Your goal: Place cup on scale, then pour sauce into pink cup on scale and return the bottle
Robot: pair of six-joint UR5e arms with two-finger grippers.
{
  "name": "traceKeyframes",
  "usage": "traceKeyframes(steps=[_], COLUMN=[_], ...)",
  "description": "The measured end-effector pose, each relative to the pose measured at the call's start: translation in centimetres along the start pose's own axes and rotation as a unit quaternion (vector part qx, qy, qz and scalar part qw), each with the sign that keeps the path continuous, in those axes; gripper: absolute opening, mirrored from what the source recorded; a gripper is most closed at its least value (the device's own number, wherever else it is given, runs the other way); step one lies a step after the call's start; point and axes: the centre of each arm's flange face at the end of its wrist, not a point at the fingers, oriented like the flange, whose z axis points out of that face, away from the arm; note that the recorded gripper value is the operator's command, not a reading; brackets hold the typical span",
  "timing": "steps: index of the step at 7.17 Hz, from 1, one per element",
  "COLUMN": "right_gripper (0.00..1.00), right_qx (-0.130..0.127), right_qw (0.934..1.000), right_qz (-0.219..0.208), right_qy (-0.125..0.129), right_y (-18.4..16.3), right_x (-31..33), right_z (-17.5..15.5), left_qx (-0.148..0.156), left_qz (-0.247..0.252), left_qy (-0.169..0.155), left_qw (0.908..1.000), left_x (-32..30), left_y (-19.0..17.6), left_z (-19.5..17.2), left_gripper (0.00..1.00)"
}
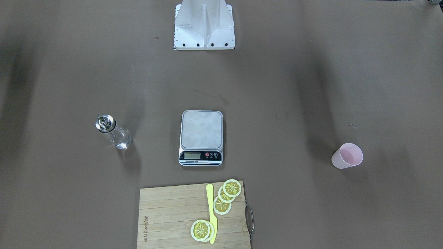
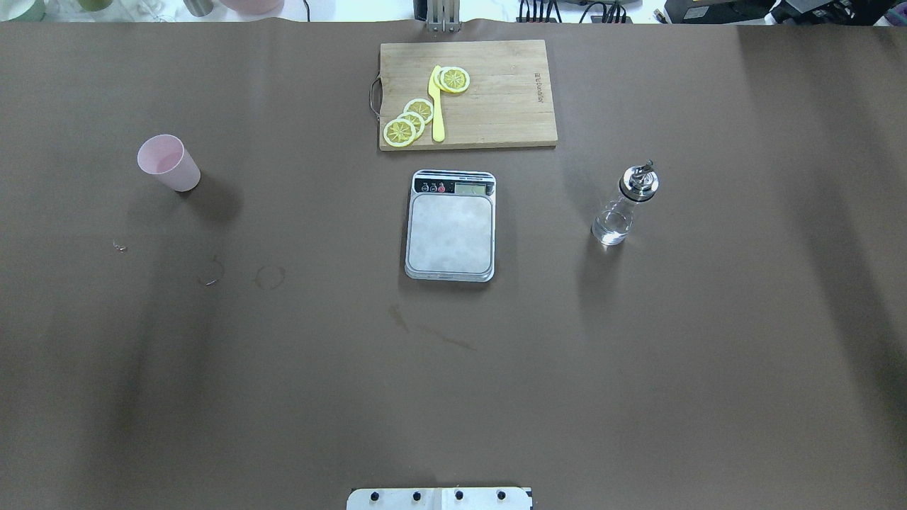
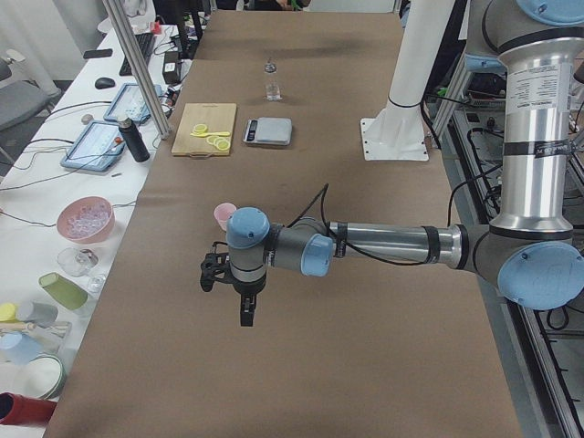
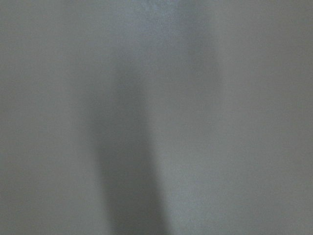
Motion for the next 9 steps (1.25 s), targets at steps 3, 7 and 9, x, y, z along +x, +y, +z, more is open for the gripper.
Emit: traceKeyframes(steps=[3,7,9], right_gripper=[1.00,1.00,1.00], right_qx=[0.001,0.001,0.002], right_qw=[1.0000,1.0000,1.0000], right_qz=[-0.001,-0.001,-0.001], right_qy=[-0.005,-0.007,-0.008], right_y=[0.35,0.73,0.93], right_x=[-0.28,-0.42,-0.48], right_z=[-0.21,-0.37,-0.47], left_qx=[-0.002,-0.007,-0.008], left_qz=[-0.001,-0.007,-0.009], left_qy=[-0.001,-0.002,-0.002], left_qw=[1.0000,0.9999,0.9999], left_x=[-0.07,-0.50,-0.56], left_y=[-0.32,-0.50,-0.51], left_z=[0.21,0.82,0.91], left_gripper=[0.99,0.99,0.99])
